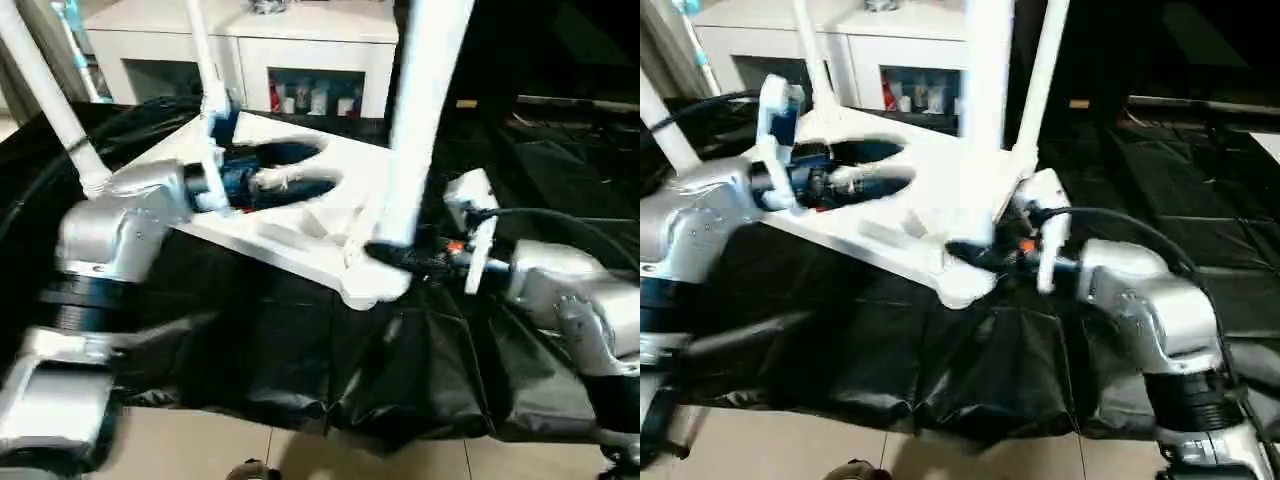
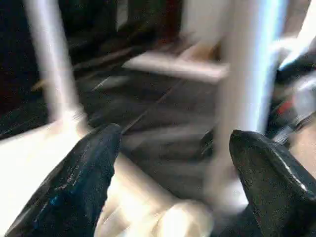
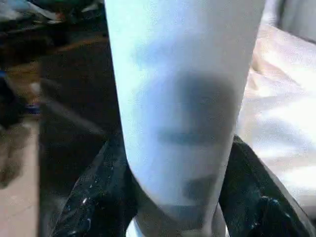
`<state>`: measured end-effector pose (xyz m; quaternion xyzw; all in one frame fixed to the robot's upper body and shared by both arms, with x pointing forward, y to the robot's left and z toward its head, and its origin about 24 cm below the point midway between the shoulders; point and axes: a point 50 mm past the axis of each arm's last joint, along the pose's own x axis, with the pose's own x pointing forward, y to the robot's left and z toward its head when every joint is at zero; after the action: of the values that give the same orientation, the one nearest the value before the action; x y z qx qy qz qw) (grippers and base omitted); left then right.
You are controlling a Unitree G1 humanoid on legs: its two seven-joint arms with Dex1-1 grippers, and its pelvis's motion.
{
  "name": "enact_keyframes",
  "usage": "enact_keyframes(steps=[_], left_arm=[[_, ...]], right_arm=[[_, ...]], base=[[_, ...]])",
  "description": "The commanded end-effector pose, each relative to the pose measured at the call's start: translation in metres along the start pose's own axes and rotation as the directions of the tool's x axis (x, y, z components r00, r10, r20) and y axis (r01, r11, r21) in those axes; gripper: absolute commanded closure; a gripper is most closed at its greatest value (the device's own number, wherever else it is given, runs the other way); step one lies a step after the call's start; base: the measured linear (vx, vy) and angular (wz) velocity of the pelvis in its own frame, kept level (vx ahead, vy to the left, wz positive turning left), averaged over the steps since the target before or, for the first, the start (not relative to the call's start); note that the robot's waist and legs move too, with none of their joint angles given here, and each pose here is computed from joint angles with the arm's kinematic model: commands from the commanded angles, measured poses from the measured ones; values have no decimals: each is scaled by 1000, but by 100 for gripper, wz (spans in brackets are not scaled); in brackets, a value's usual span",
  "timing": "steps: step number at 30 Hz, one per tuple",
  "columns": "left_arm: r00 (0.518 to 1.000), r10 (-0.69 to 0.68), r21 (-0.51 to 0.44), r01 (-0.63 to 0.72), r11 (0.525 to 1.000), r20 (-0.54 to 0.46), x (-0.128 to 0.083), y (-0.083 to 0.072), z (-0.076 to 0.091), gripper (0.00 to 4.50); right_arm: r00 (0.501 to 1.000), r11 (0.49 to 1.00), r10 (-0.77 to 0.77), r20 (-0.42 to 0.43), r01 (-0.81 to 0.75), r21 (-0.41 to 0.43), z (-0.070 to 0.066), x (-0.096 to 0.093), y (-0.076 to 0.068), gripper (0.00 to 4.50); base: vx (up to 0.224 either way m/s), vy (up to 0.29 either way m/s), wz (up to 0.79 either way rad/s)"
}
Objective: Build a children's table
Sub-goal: Pick table leg, then insert table leg to table base
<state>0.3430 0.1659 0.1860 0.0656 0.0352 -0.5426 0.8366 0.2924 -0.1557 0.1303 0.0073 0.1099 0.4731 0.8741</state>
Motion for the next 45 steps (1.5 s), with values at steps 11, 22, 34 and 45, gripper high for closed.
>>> enact_keyframes(steps=[11,22,34,45], left_arm=[[921,206,216,-138,967,-332,33,3,-65,47],[889,-5,259,138,956,-457,39,-8,-87,47],[837,94,343,117,932,-540,52,4,-98,47],[825,123,292,53,955,-551,63,5,-106,124]], right_arm=[[958,973,-219,186,228,-28,-3,15,-7,259],[947,967,-243,210,253,-23,-9,18,-4,259],[955,973,-217,202,227,-31,-13,21,2,259],[957,974,-211,200,222,-33,-15,22,5,259]], base=[[0,0,0],[0,0,0],[0,0,0],[0,0,0]])
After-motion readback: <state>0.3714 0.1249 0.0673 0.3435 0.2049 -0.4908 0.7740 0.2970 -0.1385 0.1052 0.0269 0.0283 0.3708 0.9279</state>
